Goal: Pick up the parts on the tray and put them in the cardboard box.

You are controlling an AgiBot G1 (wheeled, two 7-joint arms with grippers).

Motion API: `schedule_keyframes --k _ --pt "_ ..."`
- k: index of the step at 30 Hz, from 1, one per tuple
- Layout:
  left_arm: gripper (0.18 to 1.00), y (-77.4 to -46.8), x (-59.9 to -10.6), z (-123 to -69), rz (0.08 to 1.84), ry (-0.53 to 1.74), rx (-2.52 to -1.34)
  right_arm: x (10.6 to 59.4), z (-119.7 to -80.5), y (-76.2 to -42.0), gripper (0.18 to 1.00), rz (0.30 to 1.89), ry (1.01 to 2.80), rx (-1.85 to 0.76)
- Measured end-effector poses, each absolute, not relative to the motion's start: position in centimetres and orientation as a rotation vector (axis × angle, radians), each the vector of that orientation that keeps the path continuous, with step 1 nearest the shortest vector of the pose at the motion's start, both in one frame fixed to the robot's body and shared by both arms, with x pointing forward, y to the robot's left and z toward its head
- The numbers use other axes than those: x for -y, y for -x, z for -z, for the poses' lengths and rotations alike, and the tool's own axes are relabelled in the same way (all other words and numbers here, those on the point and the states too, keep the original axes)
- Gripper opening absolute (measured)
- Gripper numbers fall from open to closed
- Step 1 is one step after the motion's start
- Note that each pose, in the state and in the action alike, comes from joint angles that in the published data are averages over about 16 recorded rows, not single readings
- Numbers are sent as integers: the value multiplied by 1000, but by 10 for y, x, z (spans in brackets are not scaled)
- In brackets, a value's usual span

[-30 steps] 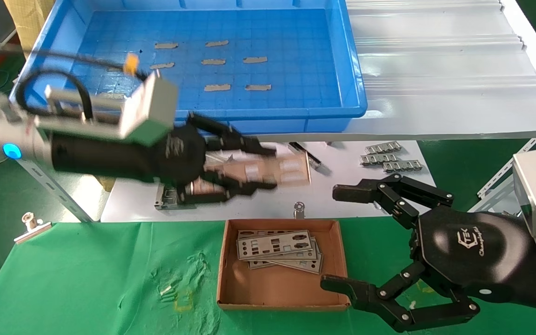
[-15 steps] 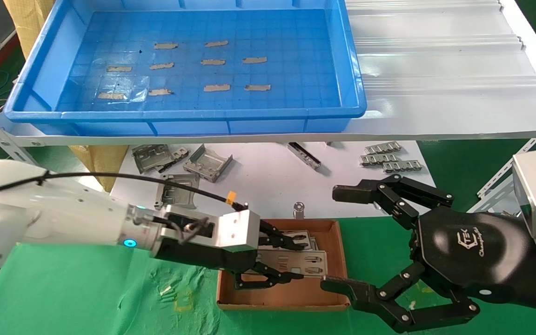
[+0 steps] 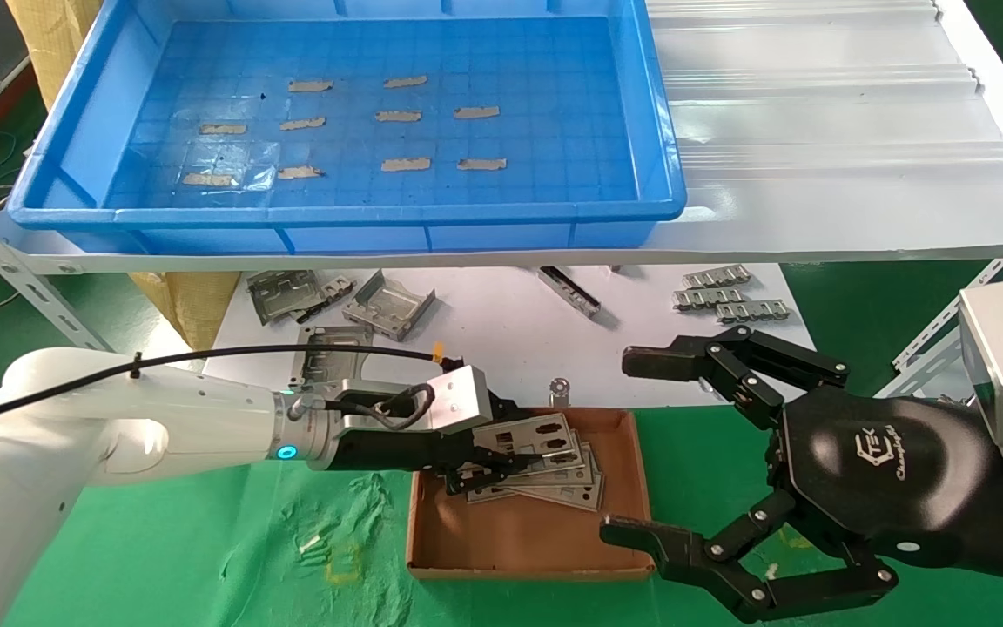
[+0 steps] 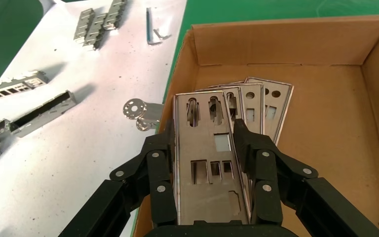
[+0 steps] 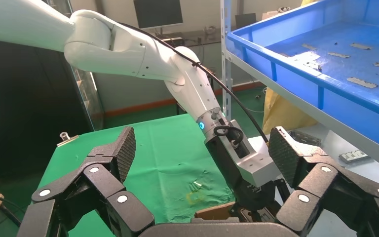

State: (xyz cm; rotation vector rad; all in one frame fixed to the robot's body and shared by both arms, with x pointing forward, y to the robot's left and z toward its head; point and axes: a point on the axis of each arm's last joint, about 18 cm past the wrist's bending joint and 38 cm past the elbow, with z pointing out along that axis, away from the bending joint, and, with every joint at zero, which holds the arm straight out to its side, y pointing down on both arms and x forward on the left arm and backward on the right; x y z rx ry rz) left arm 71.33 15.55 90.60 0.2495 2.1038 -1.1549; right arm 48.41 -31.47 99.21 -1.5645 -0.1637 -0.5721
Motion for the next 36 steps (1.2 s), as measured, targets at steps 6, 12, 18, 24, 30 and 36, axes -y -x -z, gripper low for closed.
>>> schedule_keyframes --k 6,12,18,24,30,36 --pt "497 -712 -151 -903 1166 -254 -2102 315 -992 -484 1000 572 1565 164" --pt "563 -706 -149 -905 1189 -293 -2112 315 -992 -484 1000 572 1565 164" --pt "660 -693 -151 -913 1266 -332 -2119 315 -992 -484 1000 572 1565 164" --pt "781 -679 -157 -925 1384 -345 -2108 315 -992 -484 1000 572 1564 163" --pt "887 -672 -162 -932 1458 -335 -2092 315 -992 -484 1000 572 1564 163" --pt "958 -671 -164 -934 1475 -329 -2083 315 -992 -484 1000 572 1564 163"
